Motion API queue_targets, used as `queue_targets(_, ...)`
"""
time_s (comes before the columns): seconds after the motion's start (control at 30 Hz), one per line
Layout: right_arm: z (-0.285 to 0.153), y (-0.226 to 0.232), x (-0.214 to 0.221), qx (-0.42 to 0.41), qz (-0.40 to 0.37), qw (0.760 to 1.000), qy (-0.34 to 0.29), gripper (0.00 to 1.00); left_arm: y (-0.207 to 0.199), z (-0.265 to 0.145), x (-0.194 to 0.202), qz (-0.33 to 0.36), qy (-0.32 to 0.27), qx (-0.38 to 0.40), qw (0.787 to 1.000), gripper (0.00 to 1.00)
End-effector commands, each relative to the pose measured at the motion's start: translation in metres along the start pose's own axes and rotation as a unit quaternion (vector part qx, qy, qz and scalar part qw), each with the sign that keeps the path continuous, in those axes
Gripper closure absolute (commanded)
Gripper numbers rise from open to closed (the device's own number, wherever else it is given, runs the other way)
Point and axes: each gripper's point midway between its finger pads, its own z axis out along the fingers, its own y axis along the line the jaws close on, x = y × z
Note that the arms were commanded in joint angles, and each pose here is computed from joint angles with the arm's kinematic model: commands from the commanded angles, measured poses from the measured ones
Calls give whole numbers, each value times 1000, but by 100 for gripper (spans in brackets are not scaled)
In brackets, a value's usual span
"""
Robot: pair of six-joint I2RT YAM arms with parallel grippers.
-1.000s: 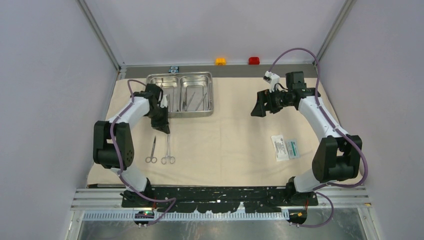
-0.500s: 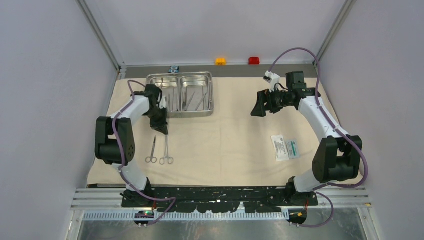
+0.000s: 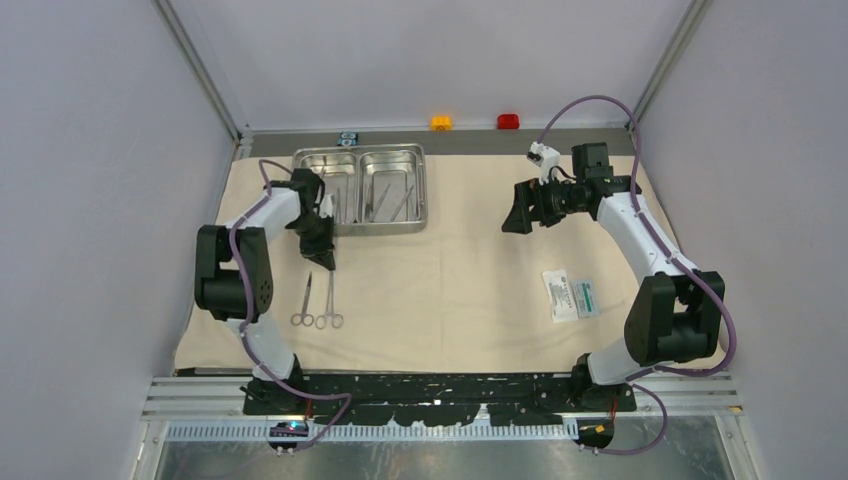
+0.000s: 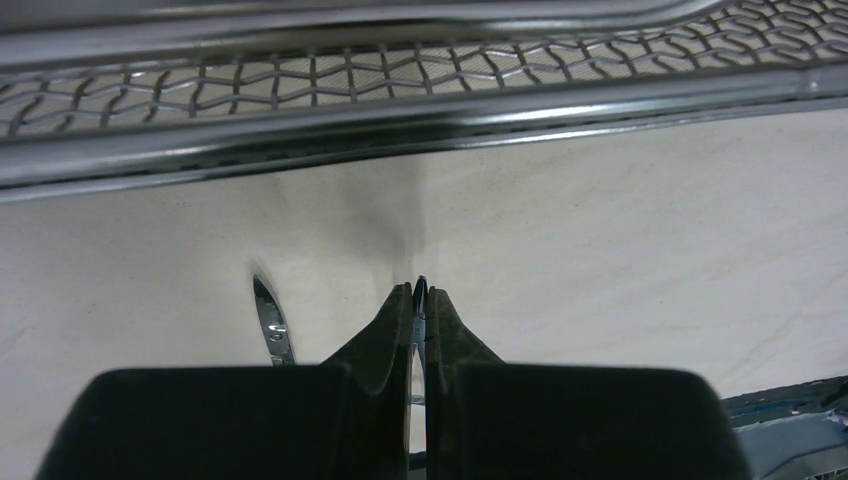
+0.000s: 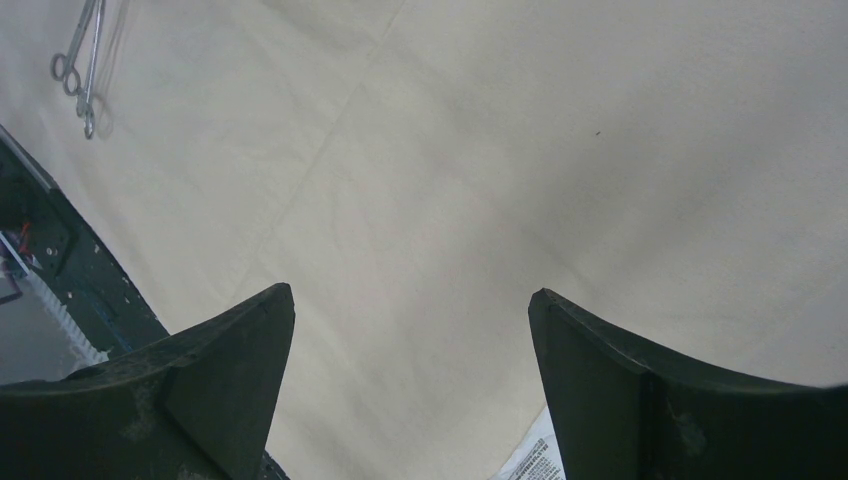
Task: Open and lay out the surgical kit
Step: Place the medical item in the surgical kit.
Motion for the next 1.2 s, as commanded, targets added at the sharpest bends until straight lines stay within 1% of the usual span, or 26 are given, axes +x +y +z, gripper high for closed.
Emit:
queue_targets(0.0, -7, 4, -16, 1, -25, 999, -27, 9, 2, -6, -10, 7, -7, 0, 1000, 100)
queue_targets(0.17, -7, 4, -16, 1, -25, 999, -27, 9, 1, -2, -10, 5, -1, 5, 1000, 99)
queue_targets(0.4, -6, 3, -15, 1, -24, 999, -24, 9, 0, 2, -10, 3, 9, 7, 1000, 93)
queue_targets(0.73, -6, 2, -14, 0, -23, 999, -23, 8, -1, 8, -10, -4, 23, 11, 1000, 90)
queue_targets(1.03, -4, 2, -13, -2, -21, 1000, -21, 9, 0, 9, -11, -9, 25, 11, 1000, 89)
queue_targets(1.17, -4, 2, -13, -4, -20, 1000, -20, 9, 0, 8, -10, -11, 24, 11, 1000, 86)
